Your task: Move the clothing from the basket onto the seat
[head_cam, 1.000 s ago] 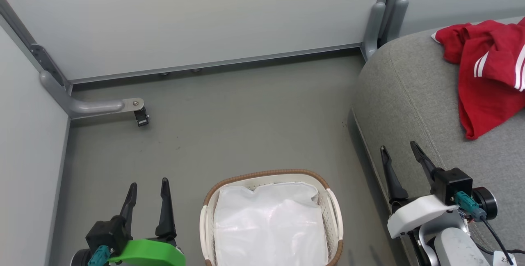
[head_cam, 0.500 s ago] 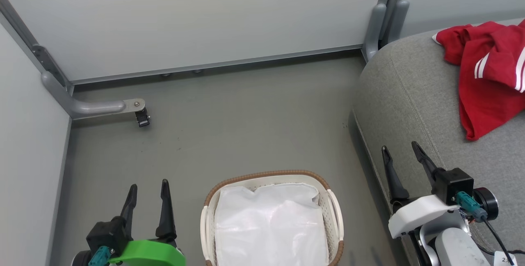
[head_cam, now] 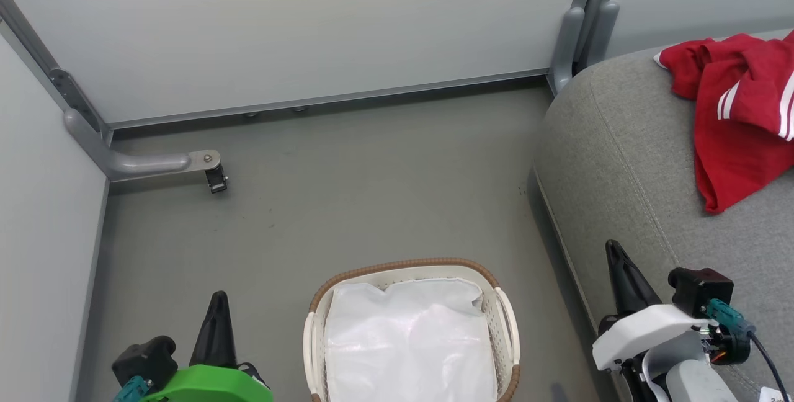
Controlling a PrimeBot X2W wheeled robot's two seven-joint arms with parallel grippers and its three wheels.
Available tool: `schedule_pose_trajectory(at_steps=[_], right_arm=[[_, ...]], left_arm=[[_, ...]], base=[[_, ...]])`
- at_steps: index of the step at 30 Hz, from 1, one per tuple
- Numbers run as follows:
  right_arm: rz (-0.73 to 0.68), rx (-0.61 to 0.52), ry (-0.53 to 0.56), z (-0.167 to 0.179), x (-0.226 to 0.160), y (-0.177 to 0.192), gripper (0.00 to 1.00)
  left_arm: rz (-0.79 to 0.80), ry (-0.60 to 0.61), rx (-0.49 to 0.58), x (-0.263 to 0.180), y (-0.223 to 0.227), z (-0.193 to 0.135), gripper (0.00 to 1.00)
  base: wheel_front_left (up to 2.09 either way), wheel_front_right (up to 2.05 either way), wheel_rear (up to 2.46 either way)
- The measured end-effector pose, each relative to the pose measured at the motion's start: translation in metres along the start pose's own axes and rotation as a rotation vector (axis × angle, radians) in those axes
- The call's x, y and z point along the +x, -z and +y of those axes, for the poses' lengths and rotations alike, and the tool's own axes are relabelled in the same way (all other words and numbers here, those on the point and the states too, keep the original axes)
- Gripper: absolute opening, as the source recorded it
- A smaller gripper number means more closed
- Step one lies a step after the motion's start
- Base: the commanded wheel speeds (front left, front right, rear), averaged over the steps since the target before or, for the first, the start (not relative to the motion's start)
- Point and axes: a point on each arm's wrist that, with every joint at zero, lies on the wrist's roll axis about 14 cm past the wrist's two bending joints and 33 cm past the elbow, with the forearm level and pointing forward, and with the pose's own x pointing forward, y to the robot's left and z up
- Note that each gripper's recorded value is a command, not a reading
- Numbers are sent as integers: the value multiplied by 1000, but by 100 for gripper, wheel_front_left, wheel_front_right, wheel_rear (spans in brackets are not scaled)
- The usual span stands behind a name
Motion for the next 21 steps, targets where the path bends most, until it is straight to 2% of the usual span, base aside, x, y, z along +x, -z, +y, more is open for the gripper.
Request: schedule_pose_trajectory(at_steps=[8,21], right_arm=[[-5,164,39,-7,0,-4,0],[-9,371,76,-15,0,-8,0]], left_arm=[[12,-32,-151,1,-2,8,0],[4,-52,-336,5,-11,13,0]], base=[[0,0,0],[0,0,0]])
